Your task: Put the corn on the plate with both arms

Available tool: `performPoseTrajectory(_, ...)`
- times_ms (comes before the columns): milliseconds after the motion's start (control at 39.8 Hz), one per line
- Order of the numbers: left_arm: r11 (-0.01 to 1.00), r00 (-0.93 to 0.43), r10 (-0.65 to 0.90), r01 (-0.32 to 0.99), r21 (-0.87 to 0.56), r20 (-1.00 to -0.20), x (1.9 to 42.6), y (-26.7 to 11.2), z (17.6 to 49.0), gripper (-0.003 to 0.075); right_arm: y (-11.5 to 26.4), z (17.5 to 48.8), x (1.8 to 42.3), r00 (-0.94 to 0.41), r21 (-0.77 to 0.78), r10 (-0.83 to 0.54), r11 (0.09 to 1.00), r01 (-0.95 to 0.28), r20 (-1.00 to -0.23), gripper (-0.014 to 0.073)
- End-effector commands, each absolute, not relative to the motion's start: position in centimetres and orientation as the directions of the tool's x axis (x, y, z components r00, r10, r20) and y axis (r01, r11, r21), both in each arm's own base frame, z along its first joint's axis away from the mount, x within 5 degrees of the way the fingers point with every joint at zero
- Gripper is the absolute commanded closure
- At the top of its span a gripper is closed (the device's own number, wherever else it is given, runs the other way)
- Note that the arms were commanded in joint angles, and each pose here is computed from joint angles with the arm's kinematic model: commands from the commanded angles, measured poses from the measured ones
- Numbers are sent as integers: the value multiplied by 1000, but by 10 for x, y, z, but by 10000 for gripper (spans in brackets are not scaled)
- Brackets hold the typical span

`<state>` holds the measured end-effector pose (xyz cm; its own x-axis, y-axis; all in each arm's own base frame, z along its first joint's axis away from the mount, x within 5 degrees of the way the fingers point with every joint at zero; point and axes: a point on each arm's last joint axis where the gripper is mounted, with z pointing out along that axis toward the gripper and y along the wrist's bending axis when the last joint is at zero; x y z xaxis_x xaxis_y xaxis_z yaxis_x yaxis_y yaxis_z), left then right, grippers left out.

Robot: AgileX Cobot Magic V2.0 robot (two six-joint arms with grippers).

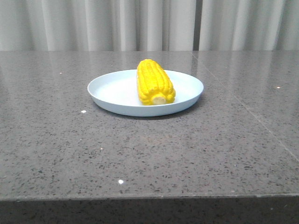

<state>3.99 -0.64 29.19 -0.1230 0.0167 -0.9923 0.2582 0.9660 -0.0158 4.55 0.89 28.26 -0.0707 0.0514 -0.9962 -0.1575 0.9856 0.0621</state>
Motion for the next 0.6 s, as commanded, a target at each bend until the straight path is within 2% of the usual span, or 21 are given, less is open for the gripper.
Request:
performPoseTrajectory(0, 961, -31, -24, 274, -32, -999, 39, -8, 307, 741, 8, 299, 45, 37, 43, 49, 987, -154, -998, 665)
performPoseTrajectory(578, 962, -27, -20, 273, -26, -999, 39, -7, 307, 741, 8, 299, 45, 37, 43, 49, 987, -154, -998, 665)
